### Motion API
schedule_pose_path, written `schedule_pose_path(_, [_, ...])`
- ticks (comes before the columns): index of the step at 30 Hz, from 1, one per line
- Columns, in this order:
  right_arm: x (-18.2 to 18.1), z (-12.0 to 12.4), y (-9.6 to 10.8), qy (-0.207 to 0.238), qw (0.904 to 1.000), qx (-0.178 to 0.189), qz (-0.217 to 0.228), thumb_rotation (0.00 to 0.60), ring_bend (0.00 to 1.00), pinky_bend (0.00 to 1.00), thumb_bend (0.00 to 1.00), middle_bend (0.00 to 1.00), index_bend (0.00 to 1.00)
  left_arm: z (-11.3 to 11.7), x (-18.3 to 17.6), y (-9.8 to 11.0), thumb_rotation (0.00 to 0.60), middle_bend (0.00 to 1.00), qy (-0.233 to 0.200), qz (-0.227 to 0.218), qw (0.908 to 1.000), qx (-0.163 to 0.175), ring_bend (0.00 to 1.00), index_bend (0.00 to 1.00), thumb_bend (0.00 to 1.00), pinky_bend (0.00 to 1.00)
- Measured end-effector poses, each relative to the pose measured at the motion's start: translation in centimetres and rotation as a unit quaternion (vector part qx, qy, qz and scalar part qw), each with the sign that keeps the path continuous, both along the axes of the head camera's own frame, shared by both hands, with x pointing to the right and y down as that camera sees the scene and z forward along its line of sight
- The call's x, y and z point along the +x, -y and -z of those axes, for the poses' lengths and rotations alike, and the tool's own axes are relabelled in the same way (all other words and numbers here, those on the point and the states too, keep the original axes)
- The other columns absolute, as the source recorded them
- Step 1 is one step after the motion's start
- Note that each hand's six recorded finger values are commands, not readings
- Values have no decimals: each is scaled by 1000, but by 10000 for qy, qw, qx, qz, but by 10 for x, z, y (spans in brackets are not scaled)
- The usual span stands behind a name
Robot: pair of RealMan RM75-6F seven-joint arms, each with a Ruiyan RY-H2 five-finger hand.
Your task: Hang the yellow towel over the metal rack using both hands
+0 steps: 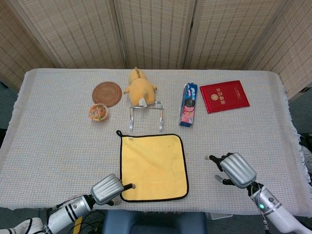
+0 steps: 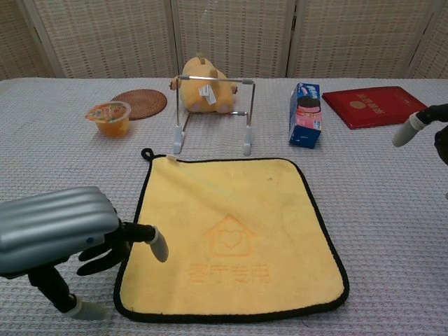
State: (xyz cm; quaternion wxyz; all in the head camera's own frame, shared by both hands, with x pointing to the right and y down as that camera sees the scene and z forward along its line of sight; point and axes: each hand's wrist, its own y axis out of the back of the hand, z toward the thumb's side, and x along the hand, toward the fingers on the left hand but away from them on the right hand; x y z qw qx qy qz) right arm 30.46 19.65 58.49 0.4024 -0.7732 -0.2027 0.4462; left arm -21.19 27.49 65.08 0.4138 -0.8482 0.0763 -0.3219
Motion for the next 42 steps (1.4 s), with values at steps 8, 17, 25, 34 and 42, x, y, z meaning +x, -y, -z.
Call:
schedule_pose_path(8, [6,-1,-2,-23,10000,-31,-69,600,685,624,261,646,269,-12,6,-2,600,847,89,46,9999,-8,768,337,166,959])
schedule_pose_path(17, [10,-1,-2,-21,9999,-31,-154,600,689,624,261,647,269,-18,15,-3,600,852,74,122,9999,-7,774,344,166,959])
schedule_pose_path(25, [14,-2,-2,-22,9998,-39,-201,600,694,624,260,653,268,-20,26,-3,600,856,-35,230,9997,-68,777,364,166,960])
schedule_pose_path(34, [16,-3,-2,-15,9997,-55,-249,600,710,624,261,668,269,-20,31,3,600,878,-223,479,9986,-82,794,485,285,973])
schedule_pose_path(42, [13,-4,-2,27,9998,-64,-169,600,716,624,261,674,268,-24,30,2,600,909,-171,501,9986,25,813,575,388,988])
